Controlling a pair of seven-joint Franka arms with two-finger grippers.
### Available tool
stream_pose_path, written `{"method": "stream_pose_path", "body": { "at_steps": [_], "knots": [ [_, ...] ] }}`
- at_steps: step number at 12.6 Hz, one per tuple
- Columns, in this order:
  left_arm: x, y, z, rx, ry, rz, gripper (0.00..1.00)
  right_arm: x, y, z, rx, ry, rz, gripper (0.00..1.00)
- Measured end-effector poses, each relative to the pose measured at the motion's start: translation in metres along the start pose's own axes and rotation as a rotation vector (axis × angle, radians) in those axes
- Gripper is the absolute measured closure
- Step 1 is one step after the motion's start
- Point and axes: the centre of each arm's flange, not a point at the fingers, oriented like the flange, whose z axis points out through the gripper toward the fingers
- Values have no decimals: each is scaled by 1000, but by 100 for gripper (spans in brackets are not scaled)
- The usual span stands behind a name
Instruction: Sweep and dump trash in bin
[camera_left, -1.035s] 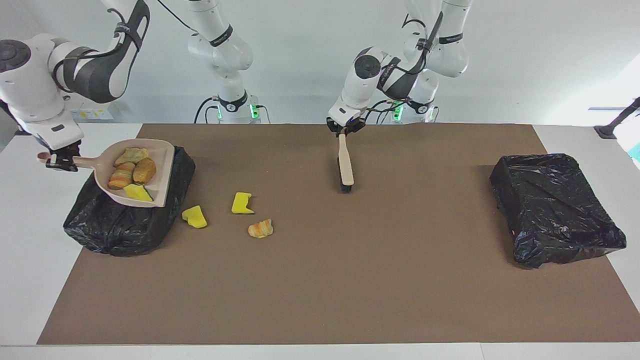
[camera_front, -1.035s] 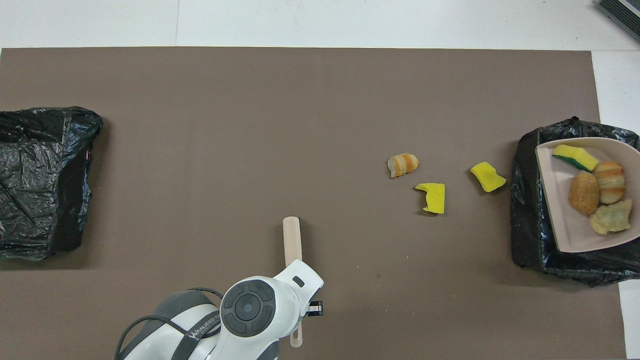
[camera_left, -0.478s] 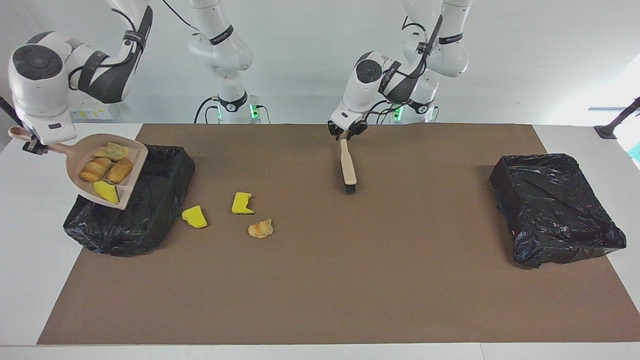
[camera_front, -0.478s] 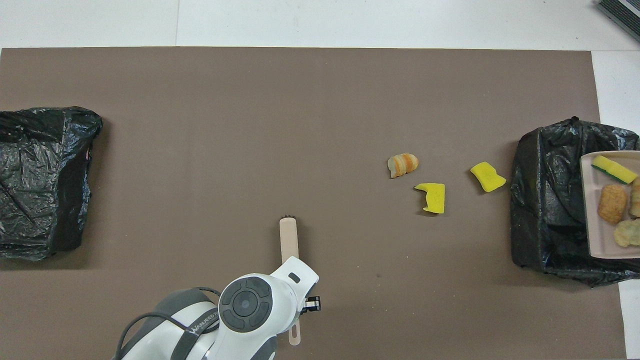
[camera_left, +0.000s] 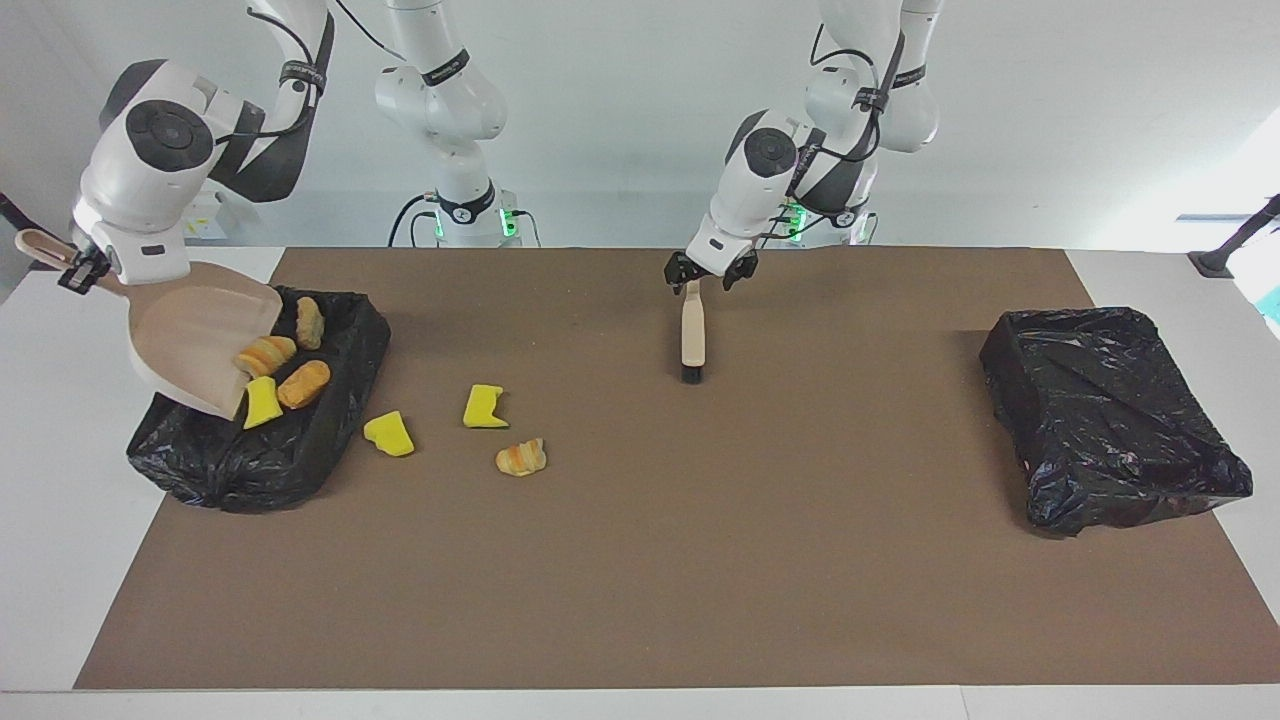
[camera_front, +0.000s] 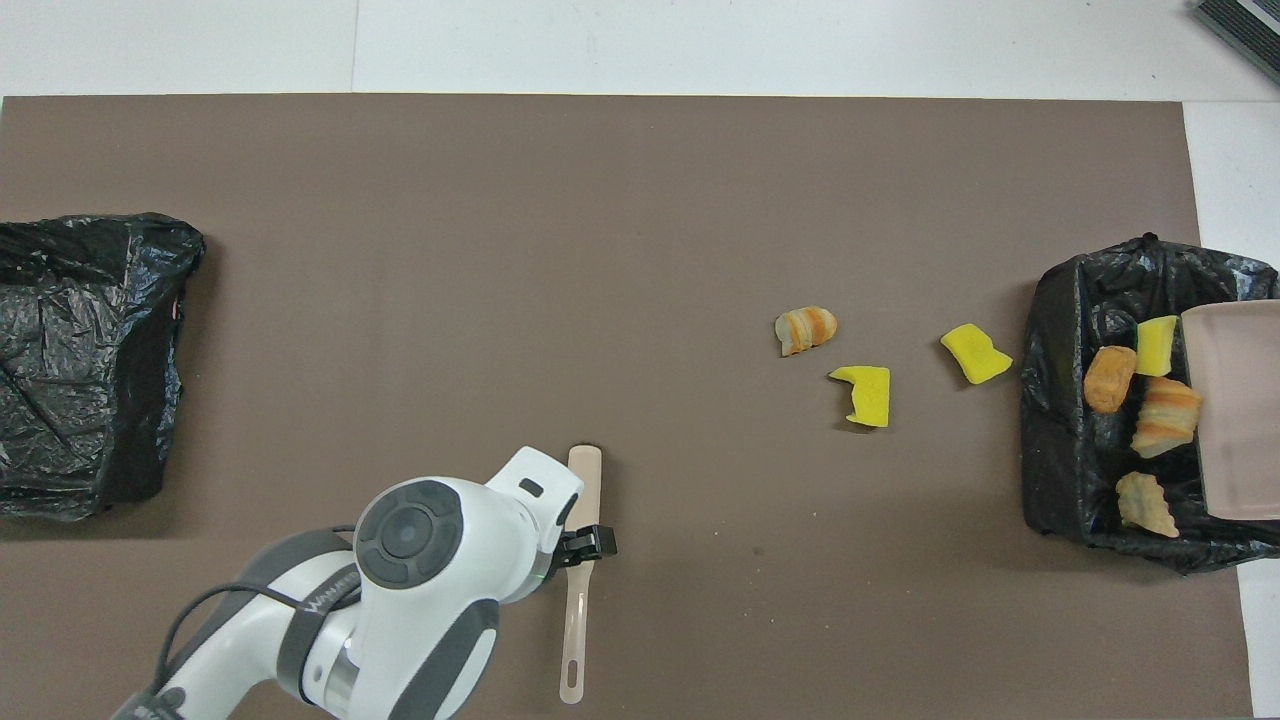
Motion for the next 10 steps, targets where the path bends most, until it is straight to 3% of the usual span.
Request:
{"method": "stream_pose_path", "body": {
  "at_steps": [2,5,10],
  "knots": [
    [33,-22,-29,-26,12,-24,0,-8,-5,-15,-15,-35,3,67],
    [71,-66,-71,-53,23,-23,0,-22,-14,-32,-38,-33,35,67],
    [114,-158,-110,33,37,77,0,-2,-22,-63,-21,208,118,67]
  ]
}}
